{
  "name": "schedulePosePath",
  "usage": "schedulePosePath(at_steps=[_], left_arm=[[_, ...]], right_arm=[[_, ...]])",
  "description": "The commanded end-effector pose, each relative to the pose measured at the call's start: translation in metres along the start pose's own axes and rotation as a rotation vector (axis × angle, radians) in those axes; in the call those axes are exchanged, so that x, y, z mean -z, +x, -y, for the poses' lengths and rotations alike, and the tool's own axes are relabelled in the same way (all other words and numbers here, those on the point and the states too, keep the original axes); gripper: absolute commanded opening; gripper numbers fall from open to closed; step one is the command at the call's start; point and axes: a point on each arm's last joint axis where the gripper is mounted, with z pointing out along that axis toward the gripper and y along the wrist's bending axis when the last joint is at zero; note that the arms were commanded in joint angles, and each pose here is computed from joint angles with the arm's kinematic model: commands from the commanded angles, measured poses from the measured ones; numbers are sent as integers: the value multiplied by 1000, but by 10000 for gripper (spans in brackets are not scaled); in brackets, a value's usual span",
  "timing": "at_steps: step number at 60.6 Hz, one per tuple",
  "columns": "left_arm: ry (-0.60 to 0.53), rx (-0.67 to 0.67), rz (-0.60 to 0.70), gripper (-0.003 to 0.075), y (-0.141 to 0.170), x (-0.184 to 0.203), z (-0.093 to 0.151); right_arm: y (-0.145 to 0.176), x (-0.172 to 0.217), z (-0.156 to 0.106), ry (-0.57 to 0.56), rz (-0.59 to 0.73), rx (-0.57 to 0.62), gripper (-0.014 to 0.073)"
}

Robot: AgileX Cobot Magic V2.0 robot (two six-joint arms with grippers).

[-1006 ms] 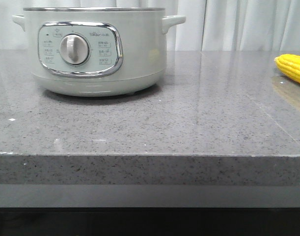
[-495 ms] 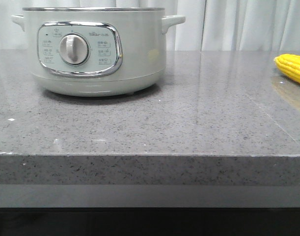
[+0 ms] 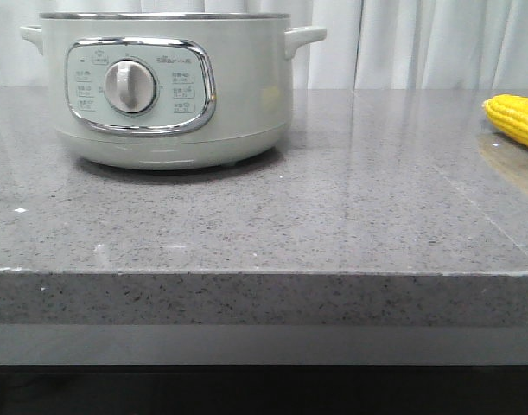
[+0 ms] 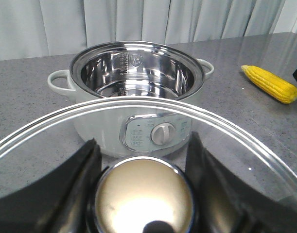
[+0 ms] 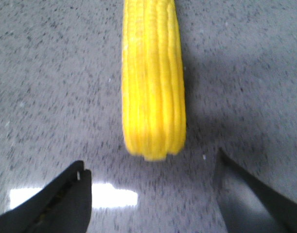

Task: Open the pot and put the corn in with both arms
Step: 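Lower the right gripper onto the yellow corn cob and grasp it, then lift the corn with the right gripper and carry it over the pot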

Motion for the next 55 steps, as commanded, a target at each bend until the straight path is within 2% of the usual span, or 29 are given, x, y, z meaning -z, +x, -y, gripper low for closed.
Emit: schedulePosePath(at_steps=[1, 20, 40, 44, 55], left_arm=[[12, -1, 168, 220, -21, 6, 1], [12, -1, 168, 220, -21, 6, 1], [12, -1, 168, 220, -21, 6, 1], [12, -1, 168, 220, -21, 6, 1], [12, -1, 168, 220, -21, 6, 1]], right_arm=[[-20, 4, 1, 6, 81, 16, 531], [-35, -46, 1, 9, 21, 16, 531], [-44, -65, 1, 9, 34, 18, 525], [-45, -67, 1, 9, 36, 18, 494], [-44, -69, 1, 9, 25, 18, 321]])
